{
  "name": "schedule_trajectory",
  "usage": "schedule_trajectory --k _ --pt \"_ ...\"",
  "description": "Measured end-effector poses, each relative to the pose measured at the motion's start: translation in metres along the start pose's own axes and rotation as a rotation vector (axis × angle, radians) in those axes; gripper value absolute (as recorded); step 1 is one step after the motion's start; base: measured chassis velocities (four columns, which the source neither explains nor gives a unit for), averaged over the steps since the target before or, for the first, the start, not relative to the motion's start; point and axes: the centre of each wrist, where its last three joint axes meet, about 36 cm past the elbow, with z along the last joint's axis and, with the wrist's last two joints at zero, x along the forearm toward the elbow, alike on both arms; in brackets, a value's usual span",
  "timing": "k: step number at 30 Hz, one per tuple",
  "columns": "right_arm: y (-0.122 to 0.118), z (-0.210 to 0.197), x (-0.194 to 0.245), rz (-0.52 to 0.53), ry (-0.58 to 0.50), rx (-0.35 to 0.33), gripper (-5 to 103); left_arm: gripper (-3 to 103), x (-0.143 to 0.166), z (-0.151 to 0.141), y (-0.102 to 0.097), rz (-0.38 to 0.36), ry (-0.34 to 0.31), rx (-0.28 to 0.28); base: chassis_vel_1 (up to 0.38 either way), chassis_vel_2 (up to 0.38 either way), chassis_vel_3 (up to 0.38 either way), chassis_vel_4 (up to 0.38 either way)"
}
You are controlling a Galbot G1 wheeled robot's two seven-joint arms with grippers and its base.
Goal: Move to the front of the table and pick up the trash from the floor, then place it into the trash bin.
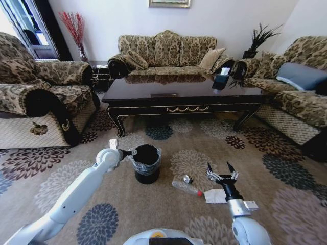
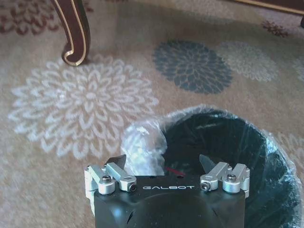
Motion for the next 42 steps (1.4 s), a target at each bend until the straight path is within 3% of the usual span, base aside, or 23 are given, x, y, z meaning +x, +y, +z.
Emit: schedule_trajectory --k 13,20,22,28,42 --pt "0.000 0.002 0.002 0.003 0.008 0.001 100 88 -0.021 0.003 -0.011 0.015 0.093 0.065 0.000 0.000 0.000 0.000" --pt "0.003 0.005 0.002 -0.001 0.014 -0.002 100 86 -0.041 0.006 -0.009 -0.041 0.131 0.075 0.000 0.000 0.000 0.000" --pt "0.004 0.007 0.002 0.000 0.017 -0.002 100 92 -0.046 0.004 -0.009 -0.056 0.136 0.081 0.000 0.000 0.000 0.000" --pt "0.005 0.009 0.004 -0.001 0.021 0.000 100 97 -0.056 0.002 -0.007 -0.077 0.151 0.095 0.000 0.000 0.000 0.000" --pt "0.003 0.013 0.007 0.006 0.034 0.005 100 85 -0.078 0.007 -0.005 -0.106 0.174 0.125 0.000 0.000 0.000 0.000"
